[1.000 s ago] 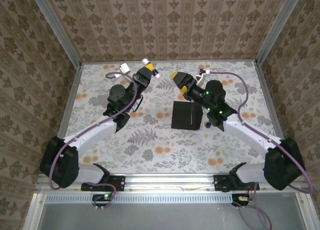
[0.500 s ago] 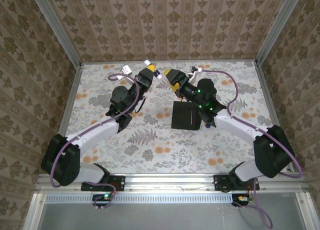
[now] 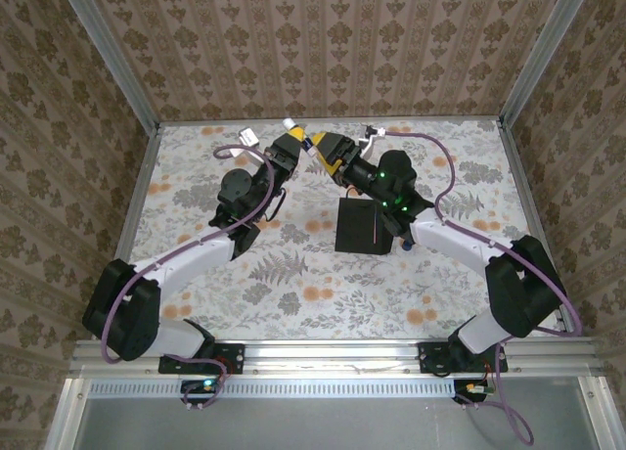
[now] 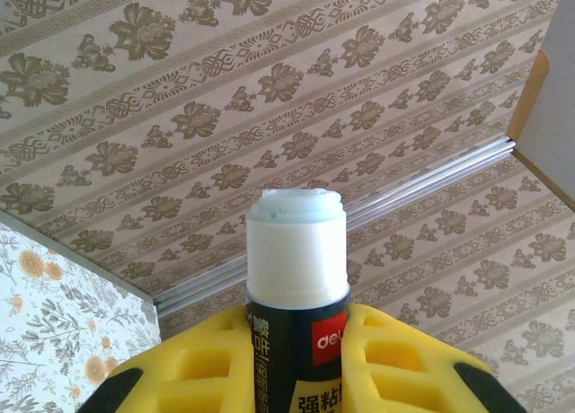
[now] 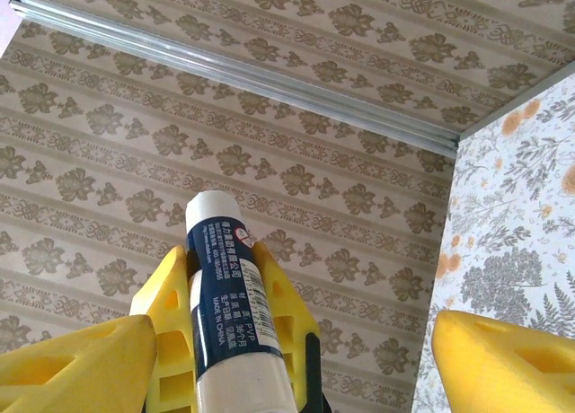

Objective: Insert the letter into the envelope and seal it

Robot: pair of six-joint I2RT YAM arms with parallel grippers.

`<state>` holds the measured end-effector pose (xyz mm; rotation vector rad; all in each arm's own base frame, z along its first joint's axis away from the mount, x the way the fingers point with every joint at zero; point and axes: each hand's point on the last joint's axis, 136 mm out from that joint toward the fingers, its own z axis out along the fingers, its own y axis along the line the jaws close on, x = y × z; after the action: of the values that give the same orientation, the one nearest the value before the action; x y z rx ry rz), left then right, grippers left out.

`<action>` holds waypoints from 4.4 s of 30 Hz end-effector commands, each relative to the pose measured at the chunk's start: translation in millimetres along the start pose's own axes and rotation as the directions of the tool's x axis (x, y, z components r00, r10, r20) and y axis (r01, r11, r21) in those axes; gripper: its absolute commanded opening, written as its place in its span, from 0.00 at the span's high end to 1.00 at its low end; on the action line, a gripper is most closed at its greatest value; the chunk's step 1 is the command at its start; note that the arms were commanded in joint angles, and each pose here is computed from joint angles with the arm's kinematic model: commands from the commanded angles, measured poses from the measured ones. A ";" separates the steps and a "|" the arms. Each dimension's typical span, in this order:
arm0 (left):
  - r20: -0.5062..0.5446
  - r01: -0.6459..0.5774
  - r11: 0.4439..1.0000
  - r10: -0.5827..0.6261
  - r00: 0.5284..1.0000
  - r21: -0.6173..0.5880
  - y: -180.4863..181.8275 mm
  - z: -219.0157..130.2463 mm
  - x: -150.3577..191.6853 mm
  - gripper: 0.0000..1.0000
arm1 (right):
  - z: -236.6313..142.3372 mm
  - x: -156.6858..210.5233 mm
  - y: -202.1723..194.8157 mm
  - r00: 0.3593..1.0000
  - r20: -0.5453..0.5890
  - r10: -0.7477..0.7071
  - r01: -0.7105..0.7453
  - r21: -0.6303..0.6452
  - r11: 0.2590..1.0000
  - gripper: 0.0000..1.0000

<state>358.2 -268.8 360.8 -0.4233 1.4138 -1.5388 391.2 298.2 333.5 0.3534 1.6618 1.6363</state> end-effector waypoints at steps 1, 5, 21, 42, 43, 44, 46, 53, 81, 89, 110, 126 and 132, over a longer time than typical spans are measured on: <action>0.024 0.024 0.999 -0.025 0.999 0.049 -8.0 1.2 -4.9 1.00 | 6.6 -1.9 22.0 1.000 -0.004 -0.010 0.010 -0.075 0.997 0.21; 0.018 0.043 0.998 -0.044 0.999 0.055 -6.7 3.9 -3.3 1.00 | 10.3 0.8 25.3 1.000 -0.023 -0.008 0.006 -0.099 0.995 0.23; 0.017 0.084 0.995 -0.085 0.996 0.049 1.2 5.8 -3.5 1.00 | 13.7 7.2 31.8 0.999 -0.052 -0.008 0.001 -0.141 0.990 0.53; -0.048 0.092 0.996 -0.093 0.995 -0.011 14.2 7.9 9.1 1.00 | 15.5 8.9 39.4 0.997 -0.069 -0.034 0.023 -0.157 0.987 0.62; -0.049 0.094 0.996 -0.094 0.994 -0.013 15.4 8.0 9.6 1.00 | 15.3 8.2 39.6 0.997 -0.067 -0.037 0.026 -0.155 0.988 0.62; -0.049 0.095 0.995 -0.096 0.994 -0.014 15.5 8.0 9.7 1.00 | 15.3 8.4 39.3 0.997 -0.068 -0.038 0.027 -0.154 0.988 0.62; -0.053 0.096 0.995 -0.097 0.994 -0.018 16.7 7.7 10.7 1.00 | 15.1 8.1 39.9 0.997 -0.066 -0.041 0.030 -0.155 0.987 0.62; -0.061 0.101 0.995 -0.102 0.993 -0.022 18.9 6.9 12.2 1.00 | 13.8 6.1 39.8 0.997 -0.052 -0.051 0.043 -0.150 0.988 0.65; -0.077 0.080 0.995 -0.085 0.993 -0.067 29.4 -0.9 8.0 0.63 | 5.3 -2.9 42.8 0.995 -0.022 -0.100 0.098 -0.107 0.989 0.76; -0.083 0.017 0.998 -0.022 0.996 -0.063 18.5 -5.4 -7.4 0.21 | -6.3 -8.1 30.0 0.989 -0.012 -0.145 0.145 -0.001 0.989 0.76; -0.551 -0.635 0.690 0.397 0.734 -0.349 67.7 -70.1 -21.1 0.24 | -109.6 -44.4 -43.1 0.941 -0.196 -0.277 0.339 0.520 0.784 0.75; -0.898 -0.776 0.630 0.324 0.297 -0.029 147.4 -41.4 107.4 0.98 | -148.9 -26.0 -104.9 0.870 -0.464 -0.165 0.466 0.669 0.579 0.78; -0.931 -0.779 0.626 0.264 0.253 -0.034 189.2 -31.2 141.9 1.00 | -160.2 -24.3 -119.5 0.865 -0.475 -0.160 0.480 0.693 0.538 0.79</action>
<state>339.9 -331.3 139.4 0.6843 2.4543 -0.6769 342.3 159.2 219.5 0.1550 2.4995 0.6572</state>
